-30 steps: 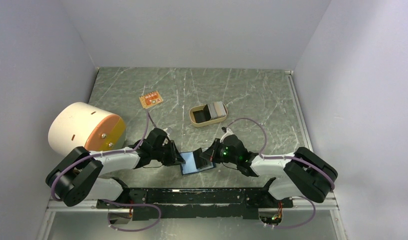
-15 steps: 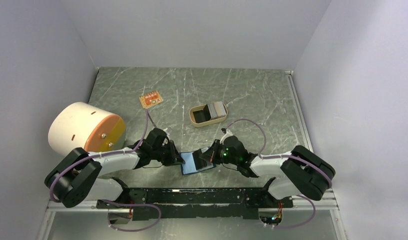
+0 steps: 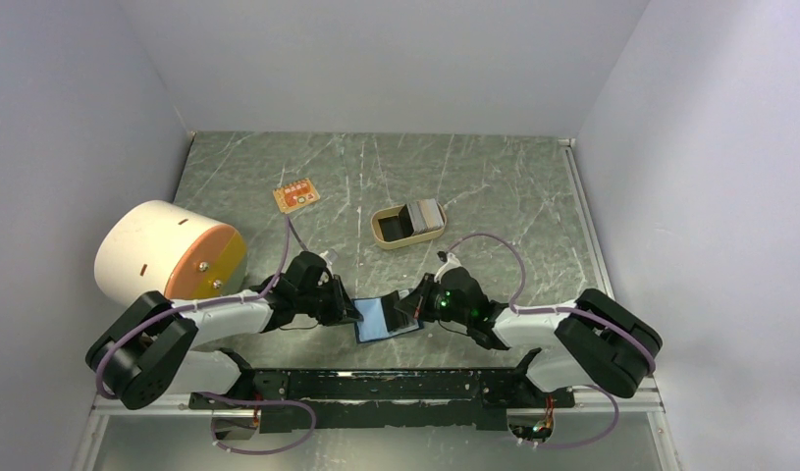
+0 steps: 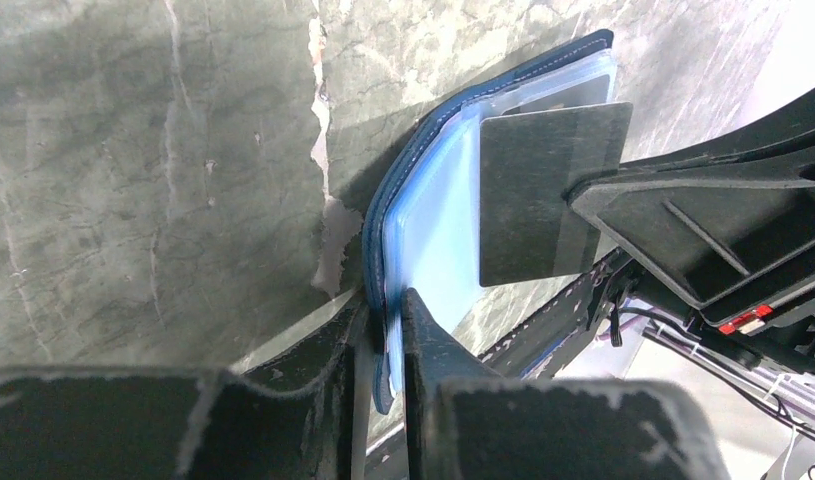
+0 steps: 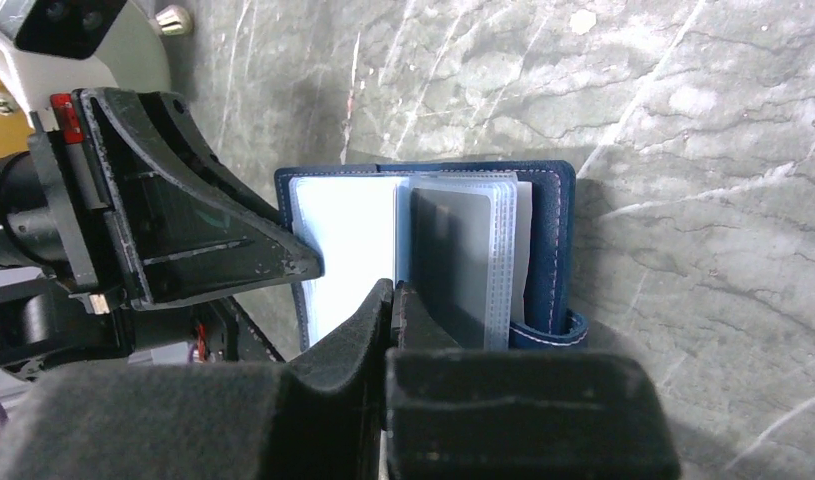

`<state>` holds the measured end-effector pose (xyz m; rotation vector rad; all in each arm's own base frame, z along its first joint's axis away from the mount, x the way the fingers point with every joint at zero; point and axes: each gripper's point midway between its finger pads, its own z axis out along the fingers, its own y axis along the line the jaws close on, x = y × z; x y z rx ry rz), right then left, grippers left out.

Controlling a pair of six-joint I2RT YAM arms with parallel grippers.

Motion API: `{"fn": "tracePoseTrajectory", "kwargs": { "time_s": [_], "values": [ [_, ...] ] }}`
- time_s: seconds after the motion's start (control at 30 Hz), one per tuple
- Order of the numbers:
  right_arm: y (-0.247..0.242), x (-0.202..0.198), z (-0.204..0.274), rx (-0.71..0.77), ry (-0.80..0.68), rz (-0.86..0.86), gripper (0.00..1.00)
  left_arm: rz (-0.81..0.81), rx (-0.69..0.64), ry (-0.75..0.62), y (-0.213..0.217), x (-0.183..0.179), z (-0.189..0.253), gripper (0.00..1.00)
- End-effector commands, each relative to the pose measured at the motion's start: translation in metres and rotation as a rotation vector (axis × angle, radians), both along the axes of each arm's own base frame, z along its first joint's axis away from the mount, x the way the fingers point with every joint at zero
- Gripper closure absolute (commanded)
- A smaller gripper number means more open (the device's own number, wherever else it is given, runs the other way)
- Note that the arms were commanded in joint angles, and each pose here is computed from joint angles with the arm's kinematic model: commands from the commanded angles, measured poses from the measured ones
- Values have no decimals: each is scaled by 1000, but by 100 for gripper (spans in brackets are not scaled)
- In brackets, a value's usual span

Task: Put the credit cards into the card holder
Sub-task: Insert the credit card into the card holder.

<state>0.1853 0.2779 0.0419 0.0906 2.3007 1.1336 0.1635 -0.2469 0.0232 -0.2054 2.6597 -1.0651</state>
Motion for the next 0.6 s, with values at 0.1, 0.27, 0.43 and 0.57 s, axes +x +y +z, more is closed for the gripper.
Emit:
{"fn": "tracePoseTrajectory", "kwargs": {
  "time_s": [0.1, 0.27, 0.43, 0.57],
  "values": [
    [-2, 0, -12, -25, -17, 15, 100, -5, -11, -6, 1, -1, 1, 80],
    [3, -4, -11, 13, -6, 39, 100, -6, -15, -5, 0, -1, 2, 79],
    [4, -9, -12, 45, 13, 47, 100, -6, -12, -1, 0, -1, 0, 79],
    [5, -13, -13, 65, 31, 51, 100, -6, -12, 0, 0, -1, 0, 79]
  ]
}}
